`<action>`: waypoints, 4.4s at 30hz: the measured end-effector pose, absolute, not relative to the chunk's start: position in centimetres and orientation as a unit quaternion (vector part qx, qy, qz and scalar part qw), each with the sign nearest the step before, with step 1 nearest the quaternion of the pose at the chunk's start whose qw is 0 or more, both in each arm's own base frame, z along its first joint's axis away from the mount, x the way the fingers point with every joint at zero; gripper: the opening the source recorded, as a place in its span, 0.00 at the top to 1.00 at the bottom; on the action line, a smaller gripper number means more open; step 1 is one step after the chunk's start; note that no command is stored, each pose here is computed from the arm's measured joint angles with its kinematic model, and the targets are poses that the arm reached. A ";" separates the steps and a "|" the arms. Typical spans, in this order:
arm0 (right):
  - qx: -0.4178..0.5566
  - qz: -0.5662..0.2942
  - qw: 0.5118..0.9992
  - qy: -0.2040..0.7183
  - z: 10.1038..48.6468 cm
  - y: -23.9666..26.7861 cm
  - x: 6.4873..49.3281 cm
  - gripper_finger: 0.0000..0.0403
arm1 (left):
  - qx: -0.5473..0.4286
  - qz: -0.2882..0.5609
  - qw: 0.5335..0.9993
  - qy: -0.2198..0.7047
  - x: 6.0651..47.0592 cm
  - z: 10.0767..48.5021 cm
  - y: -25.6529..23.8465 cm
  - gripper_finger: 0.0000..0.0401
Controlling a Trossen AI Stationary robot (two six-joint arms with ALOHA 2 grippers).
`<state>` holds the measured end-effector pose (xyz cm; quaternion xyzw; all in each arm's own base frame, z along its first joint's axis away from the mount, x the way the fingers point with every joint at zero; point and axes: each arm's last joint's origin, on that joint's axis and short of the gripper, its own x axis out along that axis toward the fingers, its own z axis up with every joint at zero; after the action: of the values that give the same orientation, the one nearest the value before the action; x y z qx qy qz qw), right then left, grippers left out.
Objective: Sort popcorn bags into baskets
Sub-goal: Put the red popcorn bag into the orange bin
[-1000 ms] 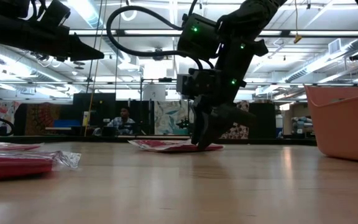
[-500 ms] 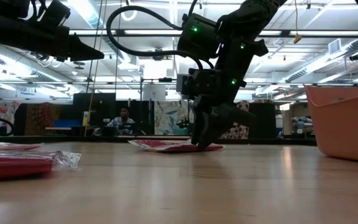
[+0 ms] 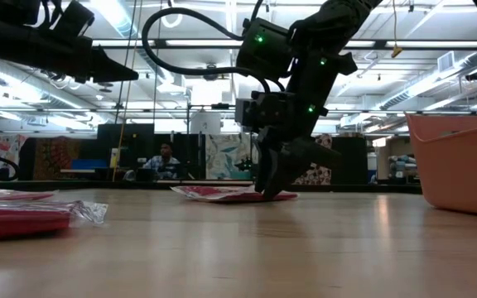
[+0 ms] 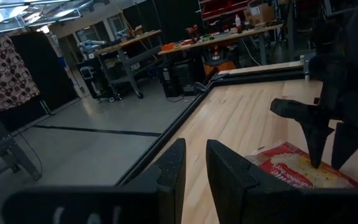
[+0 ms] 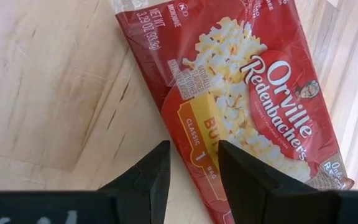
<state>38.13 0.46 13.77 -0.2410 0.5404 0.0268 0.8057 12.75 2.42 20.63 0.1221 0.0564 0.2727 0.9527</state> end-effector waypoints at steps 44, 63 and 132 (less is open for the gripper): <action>-0.197 0.020 0.827 0.526 12.9 -0.6 37.0 0.98 | 0.122 0.272 0.953 0.058 12.8 20.6 2.4 0.83; -0.172 -0.104 0.867 0.455 21.7 0.8 34.0 0.99 | 0.122 0.272 0.953 0.060 12.7 20.6 2.4 0.83; -0.135 -0.076 0.907 0.392 15.7 3.4 38.5 0.81 | 0.111 0.272 0.954 0.058 12.7 20.5 2.4 0.83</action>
<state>38.52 3.43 15.75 -0.1352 0.3919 -0.0761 0.9068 12.75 2.42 20.53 0.1110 0.0576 0.2725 0.9540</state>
